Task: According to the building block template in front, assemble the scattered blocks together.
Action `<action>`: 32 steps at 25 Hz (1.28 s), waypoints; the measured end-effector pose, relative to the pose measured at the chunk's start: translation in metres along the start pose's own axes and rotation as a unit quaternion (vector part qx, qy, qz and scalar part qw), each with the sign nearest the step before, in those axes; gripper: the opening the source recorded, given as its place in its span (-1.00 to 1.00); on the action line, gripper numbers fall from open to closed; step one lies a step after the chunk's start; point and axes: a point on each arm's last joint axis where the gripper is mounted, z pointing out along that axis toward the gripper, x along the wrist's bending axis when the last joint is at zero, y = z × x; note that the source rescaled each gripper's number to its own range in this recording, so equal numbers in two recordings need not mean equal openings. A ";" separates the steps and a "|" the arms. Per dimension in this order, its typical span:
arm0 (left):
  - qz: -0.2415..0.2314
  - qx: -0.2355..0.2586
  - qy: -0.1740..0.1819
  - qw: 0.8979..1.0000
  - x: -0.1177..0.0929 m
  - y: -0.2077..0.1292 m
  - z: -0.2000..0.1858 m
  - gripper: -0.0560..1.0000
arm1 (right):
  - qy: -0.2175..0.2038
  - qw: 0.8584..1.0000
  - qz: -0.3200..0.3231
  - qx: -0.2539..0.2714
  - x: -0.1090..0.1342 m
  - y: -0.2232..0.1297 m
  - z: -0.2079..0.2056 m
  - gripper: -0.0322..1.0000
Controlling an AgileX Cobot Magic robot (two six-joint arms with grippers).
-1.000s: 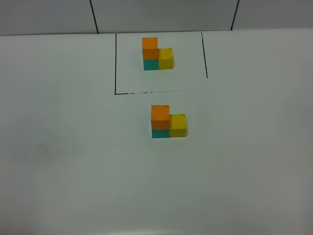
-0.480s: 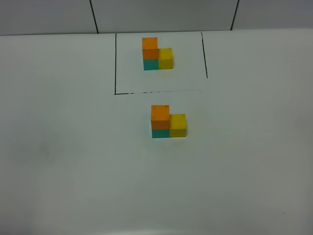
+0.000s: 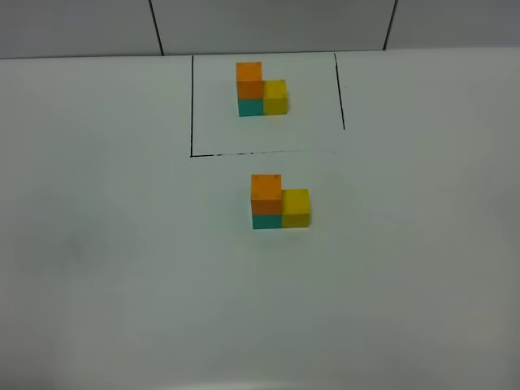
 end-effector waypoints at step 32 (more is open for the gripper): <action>0.000 0.000 0.000 1.000 0.000 0.000 0.000 0.67 | -0.003 1.000 0.001 0.000 0.000 0.000 0.000 0.47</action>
